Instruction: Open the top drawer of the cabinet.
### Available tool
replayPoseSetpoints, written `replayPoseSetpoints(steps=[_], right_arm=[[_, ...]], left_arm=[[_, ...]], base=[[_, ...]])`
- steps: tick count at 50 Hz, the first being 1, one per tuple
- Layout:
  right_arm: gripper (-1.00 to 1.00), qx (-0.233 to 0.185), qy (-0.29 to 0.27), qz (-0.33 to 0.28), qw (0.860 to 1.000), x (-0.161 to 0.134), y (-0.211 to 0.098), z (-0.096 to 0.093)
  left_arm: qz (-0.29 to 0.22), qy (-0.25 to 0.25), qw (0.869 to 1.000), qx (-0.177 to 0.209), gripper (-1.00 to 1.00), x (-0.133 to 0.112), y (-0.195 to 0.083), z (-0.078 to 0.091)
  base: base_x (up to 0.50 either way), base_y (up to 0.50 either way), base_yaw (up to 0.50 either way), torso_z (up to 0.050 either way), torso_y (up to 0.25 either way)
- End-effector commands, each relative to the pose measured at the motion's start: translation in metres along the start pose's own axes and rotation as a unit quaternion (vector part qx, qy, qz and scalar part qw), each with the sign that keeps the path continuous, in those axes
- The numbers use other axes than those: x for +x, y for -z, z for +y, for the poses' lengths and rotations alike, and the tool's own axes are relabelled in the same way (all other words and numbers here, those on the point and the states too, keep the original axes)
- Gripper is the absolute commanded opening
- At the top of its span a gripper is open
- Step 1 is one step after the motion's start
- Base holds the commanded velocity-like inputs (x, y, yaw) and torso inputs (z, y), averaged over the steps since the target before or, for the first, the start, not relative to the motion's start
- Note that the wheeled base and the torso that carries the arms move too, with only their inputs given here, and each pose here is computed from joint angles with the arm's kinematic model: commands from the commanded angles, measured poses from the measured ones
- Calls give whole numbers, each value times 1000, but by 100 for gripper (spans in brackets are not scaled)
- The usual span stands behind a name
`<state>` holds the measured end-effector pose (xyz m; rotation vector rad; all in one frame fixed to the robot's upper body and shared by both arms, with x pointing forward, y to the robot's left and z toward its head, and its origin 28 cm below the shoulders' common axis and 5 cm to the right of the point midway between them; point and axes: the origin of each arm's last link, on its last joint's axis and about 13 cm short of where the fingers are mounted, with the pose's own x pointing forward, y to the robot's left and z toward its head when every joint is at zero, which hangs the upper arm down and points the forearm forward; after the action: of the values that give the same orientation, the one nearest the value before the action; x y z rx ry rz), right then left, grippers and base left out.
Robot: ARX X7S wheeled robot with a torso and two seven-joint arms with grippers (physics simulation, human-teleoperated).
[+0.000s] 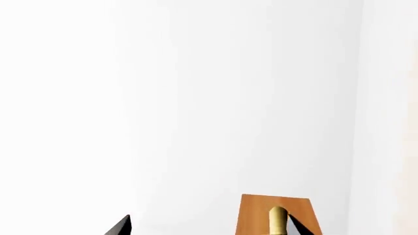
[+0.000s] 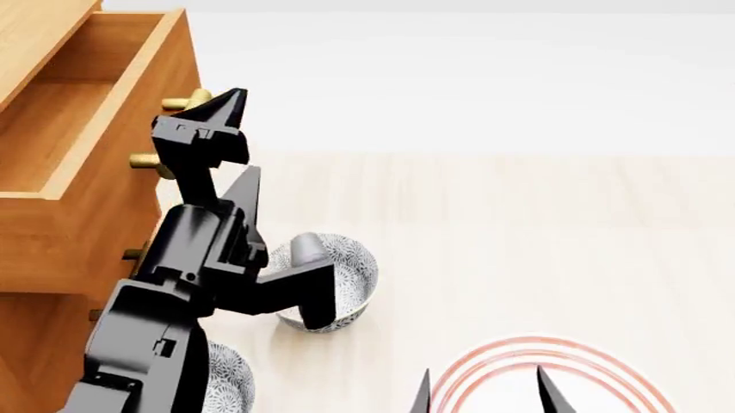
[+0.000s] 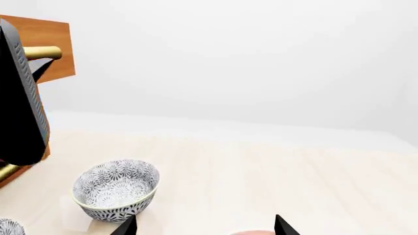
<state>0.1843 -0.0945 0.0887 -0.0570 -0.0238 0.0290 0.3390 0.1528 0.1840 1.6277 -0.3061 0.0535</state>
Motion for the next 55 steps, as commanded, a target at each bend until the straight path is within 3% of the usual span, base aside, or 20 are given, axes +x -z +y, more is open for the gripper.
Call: replayPoseSetpoints(steps=[1,2,5,6,11,14,16,21,25,29,32,34,37,39,40,42,45,51,52,55], right_arm=[[100,0,3,-2,1000,-1,-2,-1],[100,0,3,-2,1000,-1,-1,-1],[100,-1,3,-1,1000,-1,-2,-1],[100,0,3,-2,1000,-1,-1,-1],[100,0,3,-4,1000,-1,-3,-1],[100,0,4,-4,1000,-1,-2,-2],[100,2,5,-5,1000,-2,-3,-3],[100,4,7,-5,1000,-4,-2,-5],[100,6,9,-4,1000,-5,1,-7],[100,8,10,-5,1000,-4,1,-8],[100,7,10,-3,1000,-4,2,-8],[100,6,10,-2,1000,-3,1,-9],[100,6,11,-3,1000,-4,0,-10],[100,5,11,-1,1000,-4,3,-9],[100,6,12,-1,1000,-4,3,-9],[100,6,12,-1,1000,-4,2,-9],[100,5,12,0,1000,-4,4,-9],[100,4,10,0,1000,-4,2,-7],[100,5,9,-1,1000,-4,1,-7],[100,4,8,-1,1000,-4,2,-7]], left_arm=[[-17,-15,999,-34,100,-7,-18,37],[-10,-19,998,-60,100,-7,-21,50],[-10,-22,996,-82,100,-11,-27,68],[-17,-27,996,-86,100,-14,-34,82],[-31,-42,995,-83,100,-20,-44,115],[-34,-22,990,-132,100,-18,-49,145],[-33,-25,991,-126,100,-18,-49,157],[-19,-14,989,-144,100,-14,-44,171],[-4,38,973,-228,100,-3,-30,185],[-6,64,961,-270,100,1,-22,202],[5,53,964,-262,100,6,-13,218],[28,29,969,-242,100,13,-6,223],[40,34,968,-245,100,19,3,225],[52,54,961,-268,100,27,12,229],[60,75,949,-300,100,32,18,234],[67,86,941,-319,100,36,23,237],[80,111,919,-370,100,43,33,247],[112,131,896,-410,100,52,48,259],[133,139,882,-431,100,53,51,258],[146,170,864,-451,100,56,53,253]], base=[[0,0,0,0,0],[0,0,0,0,0],[0,0,0,0,0],[0,0,0,0,0],[0,0,0,0,0],[0,0,0,0,0],[0,0,0,0,0],[0,0,0,0,0],[0,0,0,0,0],[0,0,0,0,0],[0,0,0,0,0],[0,0,0,0,0],[0,0,0,0,0],[0,0,0,0,0],[0,0,0,0,0],[0,0,0,0,0],[0,0,0,0,0],[0,0,0,0,0],[0,0,0,0,0],[0,0,0,0,0]])
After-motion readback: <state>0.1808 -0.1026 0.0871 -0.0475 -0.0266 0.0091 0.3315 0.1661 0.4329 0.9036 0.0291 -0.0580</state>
